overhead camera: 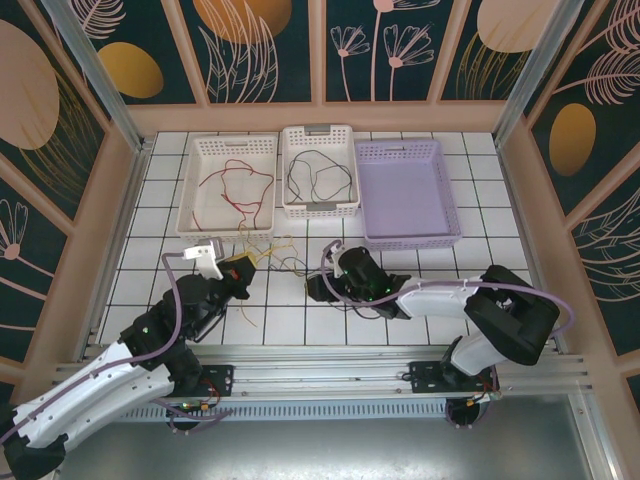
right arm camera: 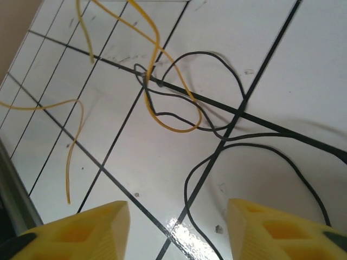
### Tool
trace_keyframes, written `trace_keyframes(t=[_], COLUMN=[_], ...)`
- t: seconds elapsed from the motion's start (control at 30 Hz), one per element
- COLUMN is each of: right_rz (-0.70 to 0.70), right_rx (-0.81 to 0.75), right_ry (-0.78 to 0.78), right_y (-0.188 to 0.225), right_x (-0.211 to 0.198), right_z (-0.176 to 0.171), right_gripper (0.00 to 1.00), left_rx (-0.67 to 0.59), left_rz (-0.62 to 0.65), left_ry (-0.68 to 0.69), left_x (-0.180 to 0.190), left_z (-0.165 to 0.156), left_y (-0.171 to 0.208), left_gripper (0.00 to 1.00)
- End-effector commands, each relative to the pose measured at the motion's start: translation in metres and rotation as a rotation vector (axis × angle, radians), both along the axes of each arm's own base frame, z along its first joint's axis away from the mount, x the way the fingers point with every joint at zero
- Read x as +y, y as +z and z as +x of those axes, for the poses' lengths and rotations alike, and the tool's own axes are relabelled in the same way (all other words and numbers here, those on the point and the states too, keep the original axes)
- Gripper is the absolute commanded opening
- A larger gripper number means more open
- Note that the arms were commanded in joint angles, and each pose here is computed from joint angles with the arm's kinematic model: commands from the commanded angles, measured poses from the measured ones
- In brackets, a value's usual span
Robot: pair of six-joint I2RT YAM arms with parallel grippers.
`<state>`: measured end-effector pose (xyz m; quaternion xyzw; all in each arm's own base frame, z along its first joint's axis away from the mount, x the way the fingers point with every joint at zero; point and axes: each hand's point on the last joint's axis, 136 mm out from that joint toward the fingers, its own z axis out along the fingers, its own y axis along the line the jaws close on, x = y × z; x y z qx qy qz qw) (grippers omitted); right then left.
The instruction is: Untangle the cables
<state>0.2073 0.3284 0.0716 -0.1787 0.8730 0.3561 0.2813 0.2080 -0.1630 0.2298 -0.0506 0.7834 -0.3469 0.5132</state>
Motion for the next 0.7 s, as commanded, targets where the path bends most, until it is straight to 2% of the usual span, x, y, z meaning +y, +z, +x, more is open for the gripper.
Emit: trace_keyframes(t=[0.0,0.07,0.1,0.13,0.17,0.67], right_rz=[-0.076,-0.109,-0.130,-0.149,-0.166,-0.236], right_rx=[-0.066,-0.089,-0.109,-0.124,-0.129,-0.039], right_ry=[-0.062,-0.089,-0.105,-0.127,-0.145,-0.224], right_y=[-0.004,-0.006,-0.006,-0.006,-0.007,-0.029], right_x=[-0.007,-0.010,-0.012,-0.014,-0.016,0.001], right_z=[0.009,0.012,0.014,0.016,0.019,0.042], right_gripper=[0.59,0.63,0.72,0.96,0.99,0.99], left_rx=[-0.021,-0.022,-0.023,-0.022,-0.020,-0.019], left_rz=[-0.037,-0.033,-0.034,-0.031,-0.029,-0.028], left_ry=[0.014,0.018,0.019,0.019,0.020,0.021], left_x=[0.002,0.004,0.004,0.004,0.005,0.007], left_z=[0.001,0.001,0.001,0.001,0.001,-0.001], left_y=[0.006,0.005,0.005,0.004,0.003,0.000], left_gripper=[0.00,0.00,0.00,0.00,0.00,0.00])
